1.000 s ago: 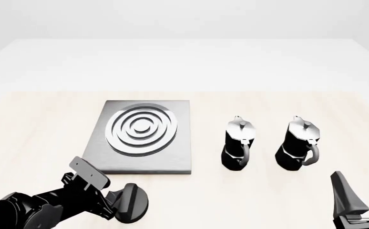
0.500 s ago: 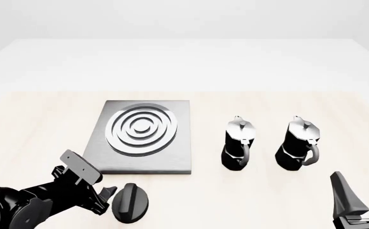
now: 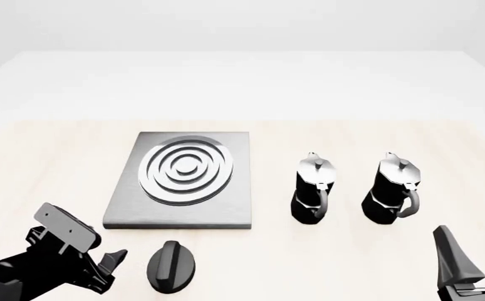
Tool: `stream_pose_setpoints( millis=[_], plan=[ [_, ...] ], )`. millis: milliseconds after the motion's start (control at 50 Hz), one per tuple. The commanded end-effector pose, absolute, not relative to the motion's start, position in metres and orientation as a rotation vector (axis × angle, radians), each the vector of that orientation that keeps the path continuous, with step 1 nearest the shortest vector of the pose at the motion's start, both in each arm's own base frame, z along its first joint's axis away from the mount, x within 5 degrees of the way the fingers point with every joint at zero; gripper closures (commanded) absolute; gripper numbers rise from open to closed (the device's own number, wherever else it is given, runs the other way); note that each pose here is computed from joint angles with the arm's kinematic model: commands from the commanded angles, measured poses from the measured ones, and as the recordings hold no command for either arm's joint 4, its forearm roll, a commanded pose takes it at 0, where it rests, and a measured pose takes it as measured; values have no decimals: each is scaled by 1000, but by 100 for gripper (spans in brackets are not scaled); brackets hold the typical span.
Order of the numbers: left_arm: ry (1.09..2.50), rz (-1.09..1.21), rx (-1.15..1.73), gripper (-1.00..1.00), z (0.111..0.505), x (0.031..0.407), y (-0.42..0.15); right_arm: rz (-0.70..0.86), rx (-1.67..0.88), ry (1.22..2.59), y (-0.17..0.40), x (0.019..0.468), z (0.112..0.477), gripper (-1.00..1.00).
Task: Turn off the stove.
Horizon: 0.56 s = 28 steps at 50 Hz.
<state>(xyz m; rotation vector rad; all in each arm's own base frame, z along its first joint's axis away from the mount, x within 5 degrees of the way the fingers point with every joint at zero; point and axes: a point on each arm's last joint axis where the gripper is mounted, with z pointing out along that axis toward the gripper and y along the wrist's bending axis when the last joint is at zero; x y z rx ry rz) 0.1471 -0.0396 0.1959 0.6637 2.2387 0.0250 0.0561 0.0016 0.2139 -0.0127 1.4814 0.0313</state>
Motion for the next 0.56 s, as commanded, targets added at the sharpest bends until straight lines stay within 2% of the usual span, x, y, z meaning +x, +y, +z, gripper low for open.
stream_pose_setpoints(
  millis=[20, 420, 560],
  plan=[
    [2224, 52, 611, -100, 214, 126, -28, 34, -18, 1478, 2, 56, 214, -100],
    [2090, -2, 490, -100, 269, 97, -23, 30, -30, 1477, 2, 56, 214, -100],
    [2083, 16, 486, -100, 274, 87, -19, 29, -32, 1474, 2, 56, 215, -100]
  ],
)
